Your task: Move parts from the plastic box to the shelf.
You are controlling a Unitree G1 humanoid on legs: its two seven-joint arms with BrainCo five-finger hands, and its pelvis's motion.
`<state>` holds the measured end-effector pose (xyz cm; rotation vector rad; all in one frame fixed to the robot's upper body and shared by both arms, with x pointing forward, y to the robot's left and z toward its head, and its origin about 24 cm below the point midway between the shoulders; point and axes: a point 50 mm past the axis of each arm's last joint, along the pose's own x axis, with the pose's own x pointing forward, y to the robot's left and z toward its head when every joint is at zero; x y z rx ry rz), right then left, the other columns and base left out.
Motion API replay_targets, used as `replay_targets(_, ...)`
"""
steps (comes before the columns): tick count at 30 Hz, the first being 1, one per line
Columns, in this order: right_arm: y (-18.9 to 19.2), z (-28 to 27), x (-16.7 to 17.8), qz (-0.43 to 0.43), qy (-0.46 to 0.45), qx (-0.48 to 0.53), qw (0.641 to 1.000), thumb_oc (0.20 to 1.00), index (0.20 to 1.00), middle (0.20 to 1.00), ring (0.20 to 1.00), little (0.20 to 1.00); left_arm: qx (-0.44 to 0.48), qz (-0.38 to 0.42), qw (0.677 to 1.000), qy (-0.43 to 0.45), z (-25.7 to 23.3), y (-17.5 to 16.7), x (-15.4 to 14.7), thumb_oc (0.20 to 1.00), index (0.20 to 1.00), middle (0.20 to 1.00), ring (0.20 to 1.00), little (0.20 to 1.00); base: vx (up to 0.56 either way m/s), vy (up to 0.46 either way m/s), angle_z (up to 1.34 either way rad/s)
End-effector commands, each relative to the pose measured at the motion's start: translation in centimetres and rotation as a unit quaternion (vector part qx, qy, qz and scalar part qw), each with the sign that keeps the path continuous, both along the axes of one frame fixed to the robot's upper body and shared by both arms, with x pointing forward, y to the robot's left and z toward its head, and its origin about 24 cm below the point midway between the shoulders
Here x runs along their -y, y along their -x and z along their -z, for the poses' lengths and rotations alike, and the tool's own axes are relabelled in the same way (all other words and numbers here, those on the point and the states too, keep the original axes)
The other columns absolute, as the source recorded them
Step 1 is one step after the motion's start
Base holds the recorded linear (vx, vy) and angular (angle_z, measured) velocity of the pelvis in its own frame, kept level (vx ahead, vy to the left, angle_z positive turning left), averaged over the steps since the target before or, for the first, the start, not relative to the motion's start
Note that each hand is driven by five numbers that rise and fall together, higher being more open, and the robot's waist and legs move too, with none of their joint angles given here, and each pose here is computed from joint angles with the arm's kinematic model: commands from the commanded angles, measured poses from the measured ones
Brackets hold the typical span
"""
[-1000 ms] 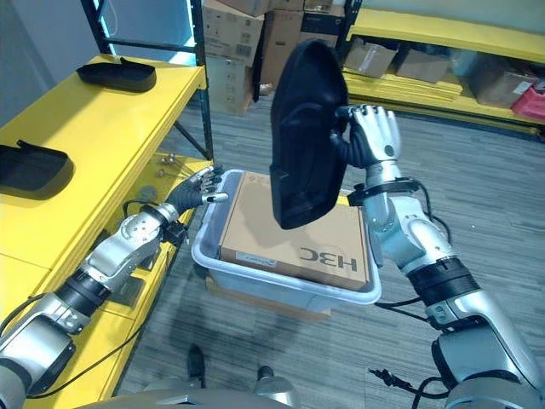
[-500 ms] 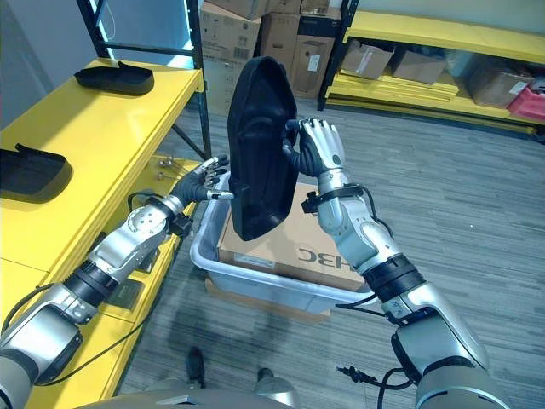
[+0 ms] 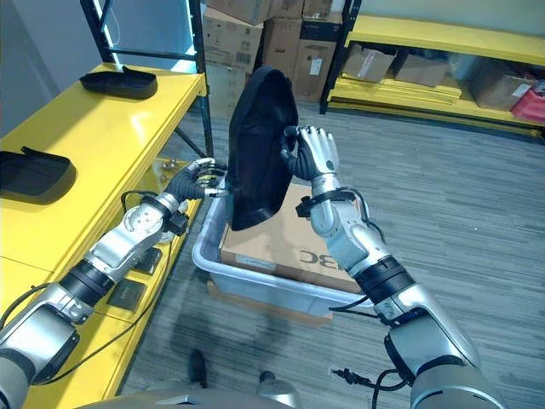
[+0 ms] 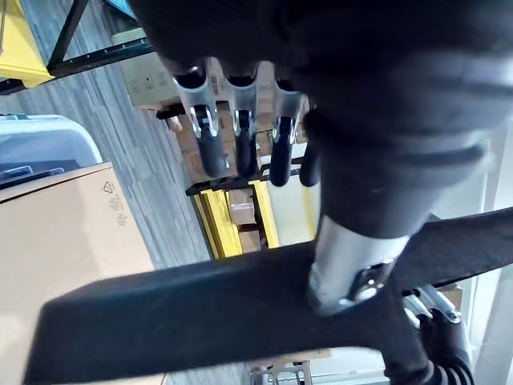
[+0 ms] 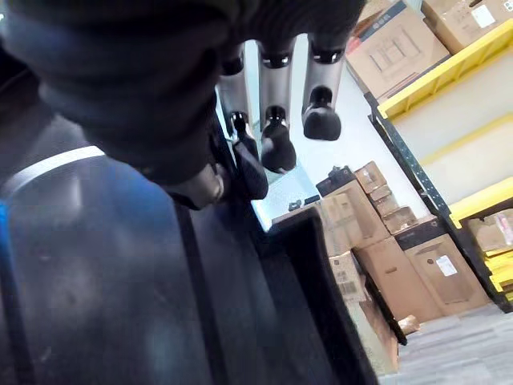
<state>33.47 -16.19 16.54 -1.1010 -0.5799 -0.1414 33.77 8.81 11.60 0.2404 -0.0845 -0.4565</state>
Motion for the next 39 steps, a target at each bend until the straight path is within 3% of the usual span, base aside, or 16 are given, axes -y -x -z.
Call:
replay_targets(1, 0.3, -3.6, -4.7, -0.084, -0.032, 0.089, 0.992, 0.200, 0.200, 0.200, 0.200, 0.200, 0.042, 0.010, 0.999, 0.016, -2.4, -1.2, 2.7, 1.000, 1.000, 1.000, 1.000, 1.000, -0.01, 0.002, -0.03)
replay_targets(14, -0.8, -4.6, 0.2, 0.024, 0.004, 0.115, 0.993, 0.200, 0.200, 0.200, 0.200, 0.200, 0.075, -0.035, 0.996, -0.041, -2.2, -1.8, 1.1, 1.000, 1.000, 1.000, 1.000, 1.000, 0.00, 0.000, 0.00)
replay_targets(26, -1.5, -3.8, 1.8, 0.085, 0.011, 0.101, 0.991, 0.200, 0.200, 0.200, 0.200, 0.200, 0.099, -0.024, 0.994, -0.043, -3.2, -1.5, 1.1, 1.000, 1.000, 1.000, 1.000, 1.000, 0.00, 0.000, 0.00)
replay_targets(33, -1.6, -4.0, 1.9, 0.080, -0.006, 0.104, 0.991, 0.200, 0.200, 0.200, 0.200, 0.200, 0.108, -0.015, 0.992, -0.059, -3.7, -1.0, 1.0, 1.000, 1.000, 1.000, 1.000, 1.000, 0.00, 0.000, 0.00)
replay_targets(39, -1.2, -4.8, -0.9, 0.008, -0.025, 0.120, 0.992, 0.200, 0.200, 0.200, 0.200, 0.200, 0.082, -0.014, 0.993, -0.081, -2.7, -1.1, 1.6, 1.000, 1.000, 1.000, 1.000, 1.000, 0.00, 0.000, 0.00)
